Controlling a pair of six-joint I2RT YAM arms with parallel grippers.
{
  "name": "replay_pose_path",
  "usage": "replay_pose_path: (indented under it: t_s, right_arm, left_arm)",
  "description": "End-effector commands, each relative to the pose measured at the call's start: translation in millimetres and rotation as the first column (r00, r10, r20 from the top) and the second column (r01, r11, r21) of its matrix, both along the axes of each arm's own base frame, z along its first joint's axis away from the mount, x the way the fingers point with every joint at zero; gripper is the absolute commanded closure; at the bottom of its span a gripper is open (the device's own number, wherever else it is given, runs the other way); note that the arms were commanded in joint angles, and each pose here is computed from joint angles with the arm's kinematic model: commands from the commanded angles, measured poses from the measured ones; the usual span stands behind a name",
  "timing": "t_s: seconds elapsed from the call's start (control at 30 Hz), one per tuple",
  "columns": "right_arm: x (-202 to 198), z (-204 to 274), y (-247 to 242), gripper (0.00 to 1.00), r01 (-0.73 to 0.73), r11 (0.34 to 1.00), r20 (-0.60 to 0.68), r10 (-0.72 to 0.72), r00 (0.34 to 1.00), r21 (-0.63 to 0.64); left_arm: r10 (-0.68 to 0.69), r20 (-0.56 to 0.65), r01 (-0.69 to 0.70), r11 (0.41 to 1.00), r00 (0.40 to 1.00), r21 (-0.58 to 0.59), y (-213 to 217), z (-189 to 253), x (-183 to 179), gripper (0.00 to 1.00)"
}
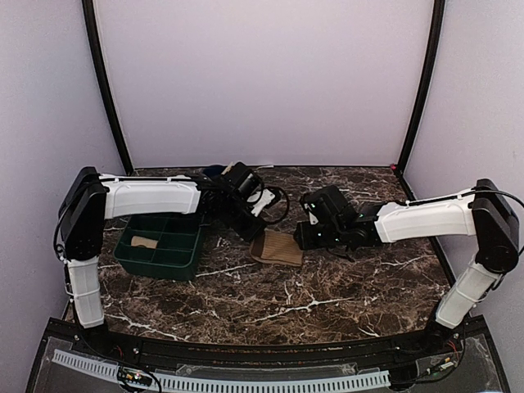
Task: Roll the socks
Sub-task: Fold the sock at the center of the board, then smooth out the sock at the center of the board.
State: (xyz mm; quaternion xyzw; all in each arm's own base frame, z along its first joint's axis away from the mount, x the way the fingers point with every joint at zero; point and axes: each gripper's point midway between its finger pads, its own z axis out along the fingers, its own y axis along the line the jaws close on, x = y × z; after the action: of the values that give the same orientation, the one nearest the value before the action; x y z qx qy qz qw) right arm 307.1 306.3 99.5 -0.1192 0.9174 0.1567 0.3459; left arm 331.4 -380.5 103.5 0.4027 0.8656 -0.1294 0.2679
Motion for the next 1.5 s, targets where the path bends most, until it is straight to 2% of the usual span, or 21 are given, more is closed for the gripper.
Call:
replay_pose_path:
  t_s: [0.0,0.3,0.53,0.7,0.73,0.93,1.1,1.33,1.47]
  right_arm:
    - [3,16,5,0.59,-0.003,0.998,0.038,0.001,0.999,0.059]
    - [5,17,13,0.6,-0.022,0.996,0.039,0.019,0.999,0.086]
    - [6,9,26,0.67,-0.049,0.991,0.032,0.045,0.998,0.127]
    - [7,0,39,0.8,-0.068,0.981,0.018,0.066,0.998,0.183]
    - [8,-4,45,0.91,-0.075,0.971,0.016,0.073,0.997,0.228]
    - [11,-9,52,1.0,-0.081,0.946,0.022,0.078,0.997,0.314]
    - [16,-15,56,1.0,-0.07,0.928,0.017,0.068,0.998,0.365]
    - [23,-26,53,1.0,-0.026,0.891,-0.001,0.03,1.0,0.454]
    - [24,-36,52,1.0,-0.002,0.891,-0.019,0.012,1.0,0.455]
  left_arm:
    - [0.01,-0.041,-0.007,0.998,0.999,0.063,16,-13,7,1.0]
    - [0.025,-0.063,-0.021,0.997,0.998,0.068,22,-24,16,1.0]
    - [0.04,-0.077,-0.034,0.997,0.996,0.074,25,-33,21,0.98]
    - [0.061,-0.075,-0.055,0.996,0.995,0.073,28,-37,27,0.85]
    - [0.079,-0.062,-0.074,0.995,0.995,0.069,30,-39,35,0.71]
    - [0.111,-0.041,-0.11,0.993,0.993,0.039,30,-36,45,0.54]
    - [0.126,-0.011,-0.126,0.992,0.992,0.003,29,-22,49,0.52]
    - [0.069,0.007,-0.067,0.981,0.998,-0.183,18,11,29,0.52]
    - [0.037,-0.002,-0.036,0.972,0.999,-0.231,14,11,14,0.53]
